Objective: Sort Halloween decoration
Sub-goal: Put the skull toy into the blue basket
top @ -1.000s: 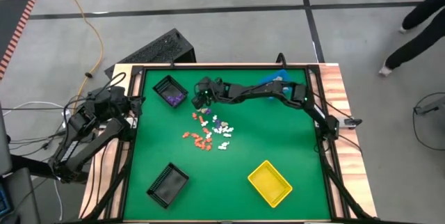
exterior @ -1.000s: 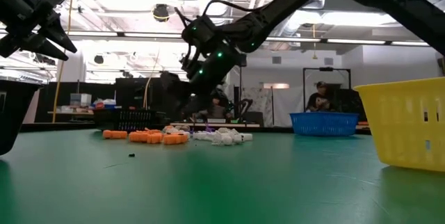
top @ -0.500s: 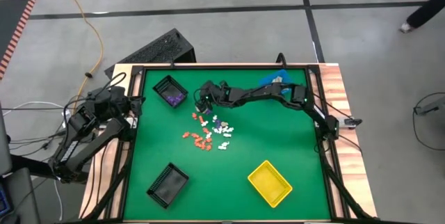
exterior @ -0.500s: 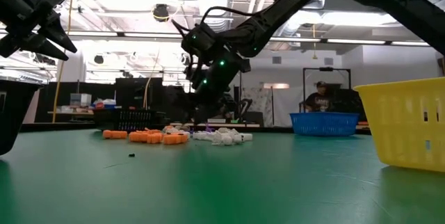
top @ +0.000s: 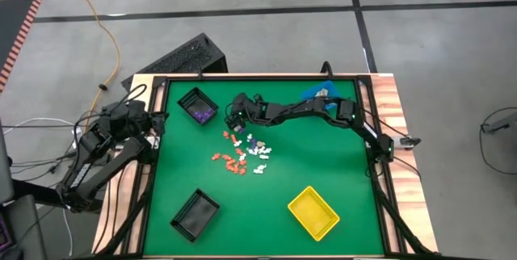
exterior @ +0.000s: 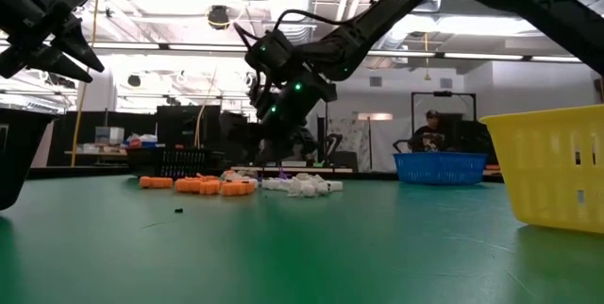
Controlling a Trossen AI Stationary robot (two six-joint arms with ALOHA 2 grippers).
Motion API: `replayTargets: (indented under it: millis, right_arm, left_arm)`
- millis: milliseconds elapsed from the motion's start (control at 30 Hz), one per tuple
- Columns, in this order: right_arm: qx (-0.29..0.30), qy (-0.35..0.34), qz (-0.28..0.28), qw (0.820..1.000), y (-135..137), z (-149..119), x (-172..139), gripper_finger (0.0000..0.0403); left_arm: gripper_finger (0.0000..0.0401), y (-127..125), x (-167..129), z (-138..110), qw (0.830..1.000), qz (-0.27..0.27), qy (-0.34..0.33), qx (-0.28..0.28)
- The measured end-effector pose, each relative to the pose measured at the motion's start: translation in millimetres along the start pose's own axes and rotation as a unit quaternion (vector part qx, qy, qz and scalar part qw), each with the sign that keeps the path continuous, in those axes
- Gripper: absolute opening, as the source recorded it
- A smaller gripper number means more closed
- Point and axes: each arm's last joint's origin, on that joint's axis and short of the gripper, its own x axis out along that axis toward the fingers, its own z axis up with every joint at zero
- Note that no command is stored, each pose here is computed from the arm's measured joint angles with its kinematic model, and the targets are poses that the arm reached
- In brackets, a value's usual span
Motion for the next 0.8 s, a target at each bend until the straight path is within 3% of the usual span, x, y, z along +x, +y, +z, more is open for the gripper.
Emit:
replayTargets:
  millis: [533,800]
  right_arm:
    - [0.001,0.006,-0.009,1.0,14.0,-29.2,10.6,0.0189]
    - [0.009,0.016,-0.013,1.0,12.8,-30.7,10.6,0.0091]
  left_arm:
    - [0.0143,0.1,0.2,-0.2,1.0,0.0,0.001,-0.001]
    - [0.0143,0.1,0.2,-0.3,1.0,0.001,0.001,-0.001]
